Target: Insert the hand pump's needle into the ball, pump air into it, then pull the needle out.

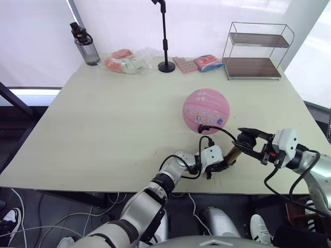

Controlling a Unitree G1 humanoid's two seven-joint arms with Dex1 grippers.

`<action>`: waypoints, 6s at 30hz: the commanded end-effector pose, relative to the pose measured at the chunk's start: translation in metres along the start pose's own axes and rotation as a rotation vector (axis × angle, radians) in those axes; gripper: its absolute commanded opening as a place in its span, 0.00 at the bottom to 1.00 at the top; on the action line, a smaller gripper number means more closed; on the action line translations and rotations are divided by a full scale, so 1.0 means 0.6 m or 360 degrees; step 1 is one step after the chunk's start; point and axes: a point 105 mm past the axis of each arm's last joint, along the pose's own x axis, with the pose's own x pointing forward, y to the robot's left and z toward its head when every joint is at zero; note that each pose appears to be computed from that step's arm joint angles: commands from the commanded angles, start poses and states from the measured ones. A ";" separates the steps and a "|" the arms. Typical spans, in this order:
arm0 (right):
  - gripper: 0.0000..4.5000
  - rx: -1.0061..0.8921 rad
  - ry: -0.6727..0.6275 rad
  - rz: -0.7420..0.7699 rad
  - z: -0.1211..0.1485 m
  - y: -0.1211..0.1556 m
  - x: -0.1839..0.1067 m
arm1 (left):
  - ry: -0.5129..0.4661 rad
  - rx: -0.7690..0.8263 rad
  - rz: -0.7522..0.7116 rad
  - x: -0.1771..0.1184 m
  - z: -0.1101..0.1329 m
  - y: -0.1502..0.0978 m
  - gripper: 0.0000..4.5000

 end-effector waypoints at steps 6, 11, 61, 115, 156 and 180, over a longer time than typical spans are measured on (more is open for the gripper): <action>0.38 0.0003 -0.0086 0.0080 0.111 -0.039 -0.028 | 0.0224 -0.0138 -0.0112 -0.009 -0.070 -0.040 0.22; 0.38 -0.0063 -0.0125 0.0107 0.188 -0.060 -0.052 | 0.0222 -0.0131 -0.0128 -0.008 -0.070 -0.043 0.22; 0.38 0.0057 0.0079 0.0025 0.036 -0.024 -0.025 | 0.0222 -0.0119 -0.0138 -0.008 -0.070 -0.045 0.22; 0.38 0.0220 0.0251 0.0127 -0.054 0.028 0.005 | 0.0215 -0.0117 -0.0131 -0.002 -0.069 -0.051 0.22; 0.38 0.0033 -0.0047 0.0127 0.220 -0.070 -0.063 | 0.0212 -0.0137 -0.0148 -0.002 -0.070 -0.054 0.22; 0.38 0.0616 -0.0007 0.0115 -0.026 0.040 -0.003 | 0.0219 -0.0133 -0.0134 -0.003 -0.070 -0.051 0.22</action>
